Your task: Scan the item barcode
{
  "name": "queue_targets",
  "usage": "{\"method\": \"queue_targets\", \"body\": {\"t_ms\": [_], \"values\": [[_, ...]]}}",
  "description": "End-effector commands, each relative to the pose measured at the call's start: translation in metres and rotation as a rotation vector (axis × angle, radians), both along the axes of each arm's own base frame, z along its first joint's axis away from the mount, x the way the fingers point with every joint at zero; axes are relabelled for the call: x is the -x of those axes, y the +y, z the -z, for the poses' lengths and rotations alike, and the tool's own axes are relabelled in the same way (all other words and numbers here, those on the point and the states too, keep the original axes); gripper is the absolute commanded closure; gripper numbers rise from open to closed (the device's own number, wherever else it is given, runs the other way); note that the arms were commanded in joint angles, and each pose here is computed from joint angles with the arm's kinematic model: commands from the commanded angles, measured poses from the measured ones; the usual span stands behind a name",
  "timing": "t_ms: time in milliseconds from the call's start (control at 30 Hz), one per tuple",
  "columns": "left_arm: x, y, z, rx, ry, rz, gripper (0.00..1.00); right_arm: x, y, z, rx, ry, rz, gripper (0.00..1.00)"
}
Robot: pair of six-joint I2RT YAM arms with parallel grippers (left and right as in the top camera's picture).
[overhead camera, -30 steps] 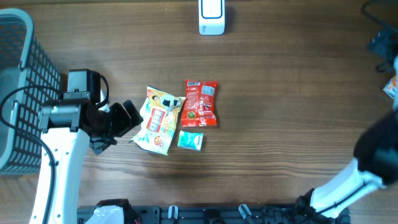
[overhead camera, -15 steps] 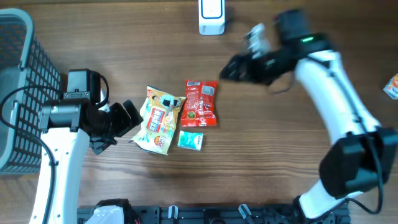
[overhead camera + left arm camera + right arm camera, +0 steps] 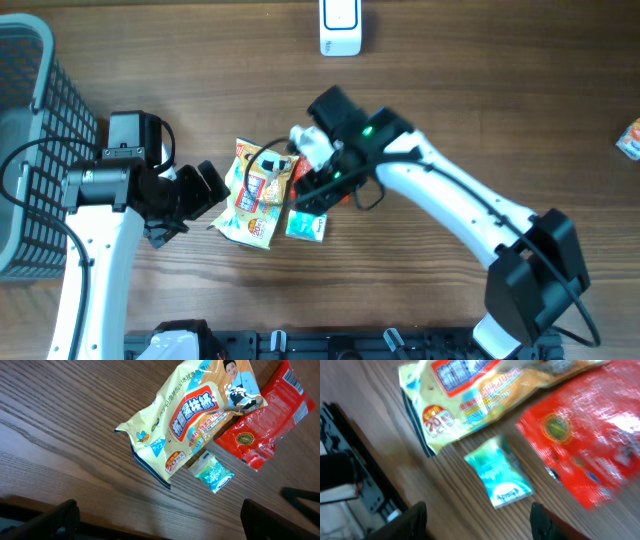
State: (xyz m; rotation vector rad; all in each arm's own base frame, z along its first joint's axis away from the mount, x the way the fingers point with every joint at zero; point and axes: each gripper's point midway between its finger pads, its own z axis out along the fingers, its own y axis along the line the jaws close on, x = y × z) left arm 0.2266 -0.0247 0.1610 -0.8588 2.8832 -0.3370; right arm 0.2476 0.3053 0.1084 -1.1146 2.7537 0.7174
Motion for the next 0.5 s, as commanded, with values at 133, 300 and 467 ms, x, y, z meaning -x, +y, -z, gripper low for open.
{"method": "queue_targets", "body": {"t_ms": [133,300,467], "values": [[0.001,-0.003,0.0,0.013,0.004,-0.005,0.0,0.023,-0.006,0.055,0.01,0.028,-0.034,0.38],[0.001,-0.003,0.0,0.013,0.004,-0.005,0.0,0.028,-0.009,0.078,-0.01,0.038,0.006,0.45],[0.001,-0.003,0.0,0.013,0.004,-0.005,0.0,0.015,-0.004,0.08,-0.029,-0.033,0.007,0.46]]}}
